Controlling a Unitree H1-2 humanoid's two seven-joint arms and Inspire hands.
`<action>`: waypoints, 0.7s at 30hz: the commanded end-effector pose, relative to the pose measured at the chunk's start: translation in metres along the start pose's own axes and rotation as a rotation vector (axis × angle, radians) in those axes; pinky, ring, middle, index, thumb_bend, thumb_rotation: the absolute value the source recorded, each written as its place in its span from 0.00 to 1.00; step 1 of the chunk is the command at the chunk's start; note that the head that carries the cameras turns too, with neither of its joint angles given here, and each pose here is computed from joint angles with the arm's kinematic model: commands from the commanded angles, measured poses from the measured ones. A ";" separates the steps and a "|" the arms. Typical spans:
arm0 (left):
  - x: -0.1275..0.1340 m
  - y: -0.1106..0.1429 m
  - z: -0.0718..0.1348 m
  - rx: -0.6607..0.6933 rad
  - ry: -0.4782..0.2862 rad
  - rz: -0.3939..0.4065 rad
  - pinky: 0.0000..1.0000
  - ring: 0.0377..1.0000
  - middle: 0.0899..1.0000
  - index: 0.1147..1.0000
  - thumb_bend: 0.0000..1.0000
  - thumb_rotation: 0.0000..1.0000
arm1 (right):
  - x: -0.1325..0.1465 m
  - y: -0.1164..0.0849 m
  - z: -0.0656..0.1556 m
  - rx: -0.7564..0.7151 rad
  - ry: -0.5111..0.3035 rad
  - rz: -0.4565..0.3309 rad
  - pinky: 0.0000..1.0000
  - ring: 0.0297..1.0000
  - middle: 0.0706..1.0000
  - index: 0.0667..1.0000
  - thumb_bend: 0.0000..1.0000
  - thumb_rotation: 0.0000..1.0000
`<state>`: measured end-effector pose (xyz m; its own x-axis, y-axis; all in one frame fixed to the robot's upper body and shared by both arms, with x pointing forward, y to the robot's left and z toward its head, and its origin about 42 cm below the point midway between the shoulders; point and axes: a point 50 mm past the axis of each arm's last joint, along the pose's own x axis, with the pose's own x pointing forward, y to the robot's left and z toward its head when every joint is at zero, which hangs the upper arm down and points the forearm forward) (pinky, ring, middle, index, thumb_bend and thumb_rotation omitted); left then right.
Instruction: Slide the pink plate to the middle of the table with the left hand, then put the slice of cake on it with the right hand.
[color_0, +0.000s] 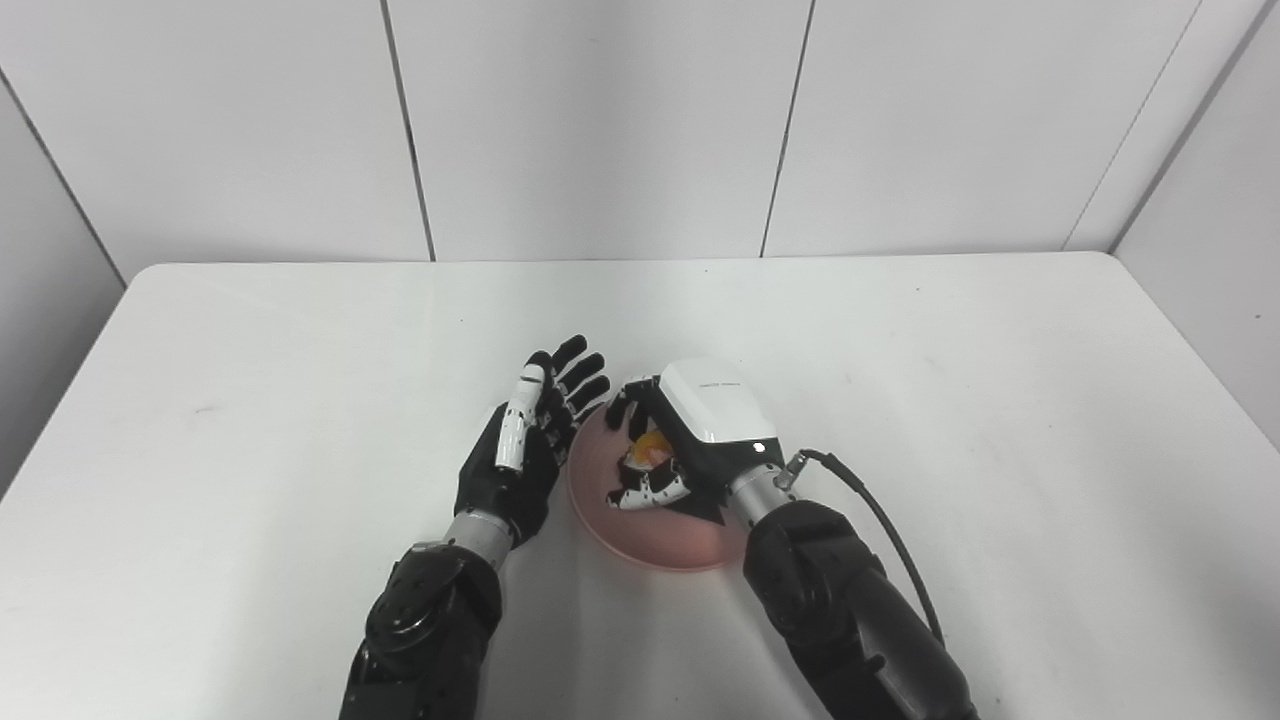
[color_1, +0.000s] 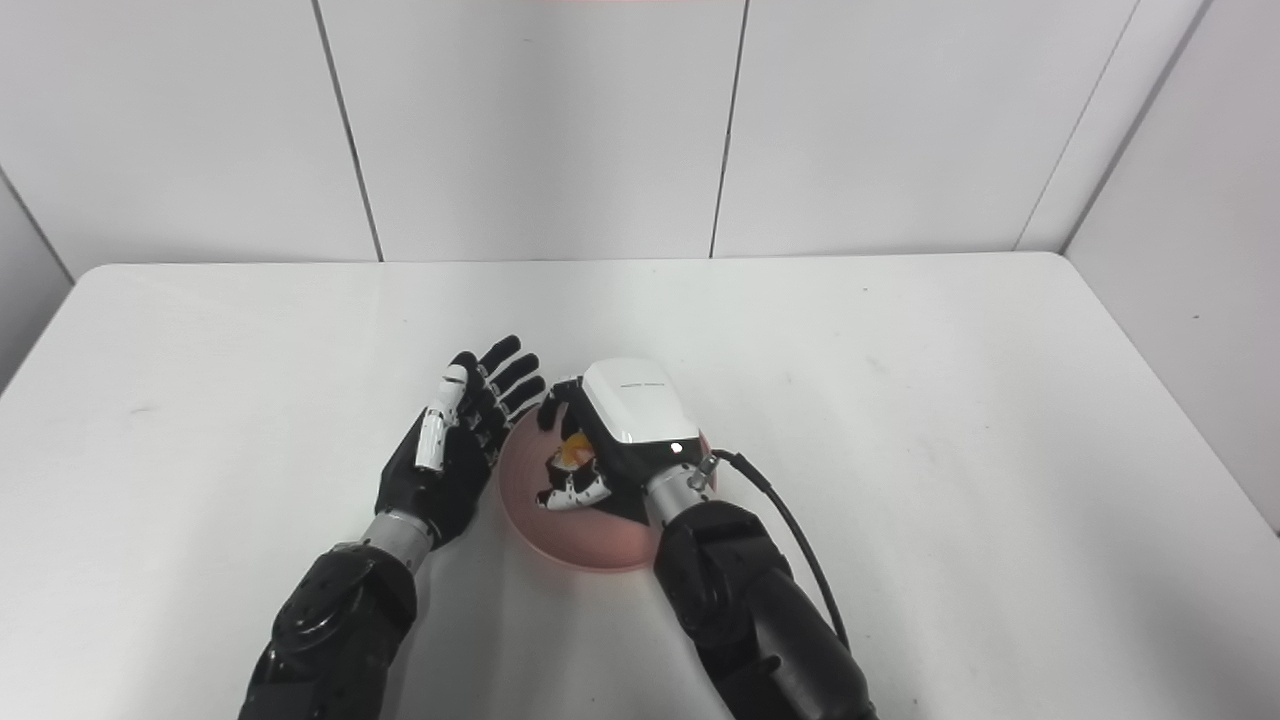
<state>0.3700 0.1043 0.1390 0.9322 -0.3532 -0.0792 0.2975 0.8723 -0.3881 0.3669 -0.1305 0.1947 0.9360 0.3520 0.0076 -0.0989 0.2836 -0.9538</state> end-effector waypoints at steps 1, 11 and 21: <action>-0.003 0.005 -0.012 -0.022 0.079 0.016 0.93 0.95 0.94 0.90 0.35 1.00 | 0.000 -0.017 0.004 -0.019 -0.024 -0.011 0.47 0.65 0.78 0.81 0.76 0.70; -0.005 0.004 -0.010 -0.043 0.070 0.019 0.94 0.94 0.92 0.88 0.35 1.00 | -0.011 -0.039 0.007 0.008 -0.073 0.027 0.65 0.89 0.99 1.00 0.92 1.00; -0.004 0.006 -0.010 -0.030 0.077 0.019 0.95 0.95 0.93 0.89 0.36 1.00 | -0.021 -0.063 0.014 0.032 -0.124 -0.023 0.66 0.89 1.00 1.00 0.96 1.00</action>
<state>0.3695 0.1045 0.1398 0.9274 -0.3654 -0.0801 0.3041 0.8610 -0.4076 0.3487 -0.1453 0.2360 0.9022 0.4312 -0.0040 -0.1497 0.3046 -0.9407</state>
